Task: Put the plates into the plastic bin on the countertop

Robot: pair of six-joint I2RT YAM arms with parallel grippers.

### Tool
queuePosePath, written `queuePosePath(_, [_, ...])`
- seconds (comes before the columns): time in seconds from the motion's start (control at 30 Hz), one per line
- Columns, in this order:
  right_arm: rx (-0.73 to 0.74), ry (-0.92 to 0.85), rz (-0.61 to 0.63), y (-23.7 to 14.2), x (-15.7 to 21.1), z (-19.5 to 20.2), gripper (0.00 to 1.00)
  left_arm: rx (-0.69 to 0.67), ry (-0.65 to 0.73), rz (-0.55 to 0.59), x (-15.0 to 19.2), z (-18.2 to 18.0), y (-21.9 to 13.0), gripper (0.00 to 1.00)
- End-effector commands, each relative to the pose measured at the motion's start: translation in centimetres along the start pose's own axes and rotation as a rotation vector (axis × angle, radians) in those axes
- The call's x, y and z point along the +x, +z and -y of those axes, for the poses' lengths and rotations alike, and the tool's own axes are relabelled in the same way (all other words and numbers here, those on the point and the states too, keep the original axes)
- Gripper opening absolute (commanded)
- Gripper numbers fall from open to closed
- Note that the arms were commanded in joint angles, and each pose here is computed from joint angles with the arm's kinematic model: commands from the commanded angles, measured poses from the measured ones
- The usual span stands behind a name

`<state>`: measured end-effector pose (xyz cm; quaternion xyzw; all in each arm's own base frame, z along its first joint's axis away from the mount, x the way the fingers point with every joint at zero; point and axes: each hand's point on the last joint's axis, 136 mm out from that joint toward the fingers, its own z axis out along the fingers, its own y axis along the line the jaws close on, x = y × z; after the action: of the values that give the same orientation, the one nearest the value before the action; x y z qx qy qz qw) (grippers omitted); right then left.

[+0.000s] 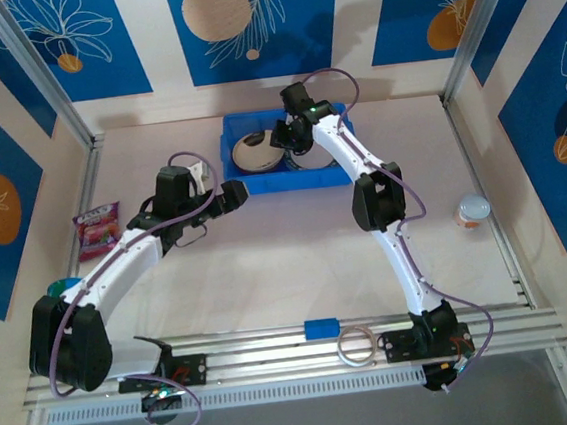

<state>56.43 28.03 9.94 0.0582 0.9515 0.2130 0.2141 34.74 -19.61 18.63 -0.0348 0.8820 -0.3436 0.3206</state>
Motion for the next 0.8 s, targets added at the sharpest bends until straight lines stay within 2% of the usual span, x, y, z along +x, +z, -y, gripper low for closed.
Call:
queuePosePath(0.0, [0.006,-0.028,-0.005,0.5,0.3,-0.4,0.4,0.005,0.024,0.015,-0.4,0.4,0.3,1.0])
queuePosePath(0.37, [0.052,-0.042,-0.019,0.8,0.9,0.4,0.42,0.0,0.024,0.011,-0.5,0.3,0.6,1.0])
queuePosePath(0.77, [0.018,-0.045,-0.033,1.4,1.4,-0.4,0.42,-0.004,0.019,0.009,-0.4,0.1,0.8,1.0])
